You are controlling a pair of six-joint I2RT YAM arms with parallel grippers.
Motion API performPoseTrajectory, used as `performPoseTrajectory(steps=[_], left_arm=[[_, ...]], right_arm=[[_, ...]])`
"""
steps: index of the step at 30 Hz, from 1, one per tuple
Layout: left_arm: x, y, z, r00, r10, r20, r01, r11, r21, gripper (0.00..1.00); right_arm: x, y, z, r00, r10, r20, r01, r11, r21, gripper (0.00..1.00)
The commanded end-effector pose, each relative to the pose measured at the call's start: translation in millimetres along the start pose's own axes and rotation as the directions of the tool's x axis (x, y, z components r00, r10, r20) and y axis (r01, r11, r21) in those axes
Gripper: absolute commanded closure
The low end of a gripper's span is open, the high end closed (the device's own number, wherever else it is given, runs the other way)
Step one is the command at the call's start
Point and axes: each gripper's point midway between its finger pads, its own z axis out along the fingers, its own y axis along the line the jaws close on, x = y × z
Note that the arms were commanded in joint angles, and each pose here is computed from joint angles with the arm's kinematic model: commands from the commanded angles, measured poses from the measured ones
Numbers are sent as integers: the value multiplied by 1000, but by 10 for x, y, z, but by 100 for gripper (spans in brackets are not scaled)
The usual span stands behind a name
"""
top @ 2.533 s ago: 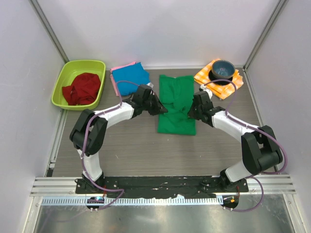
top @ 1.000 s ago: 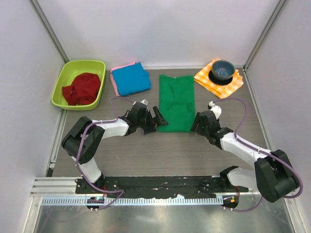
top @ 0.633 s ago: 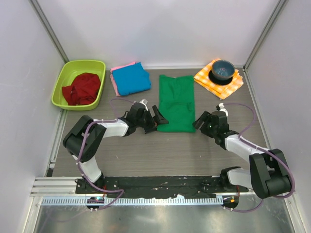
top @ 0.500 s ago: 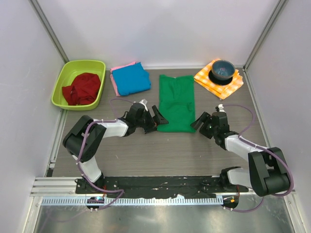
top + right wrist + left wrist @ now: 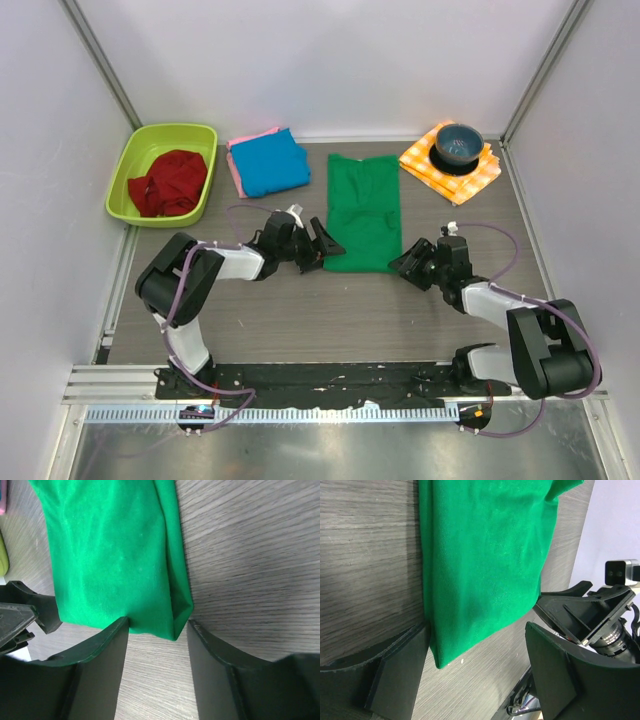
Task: Fold and stack the t-shirts
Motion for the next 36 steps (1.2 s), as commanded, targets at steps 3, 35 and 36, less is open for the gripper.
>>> performPoseTrajectory(steps=[3, 35, 36], left_arm=[[228, 634, 13, 997, -51, -65, 38, 983, -180, 23], [550, 263, -400, 998, 1, -61, -7, 996, -90, 100], [665, 247, -447, 997, 16, -74, -22, 996, -91, 100]], right_arm=[[69, -217, 87, 999, 31, -13, -31, 998, 52, 49], [256, -174, -250, 997, -72, 12, 70, 991, 112, 99], [290, -179, -306, 996, -82, 16, 80, 989, 127, 99]])
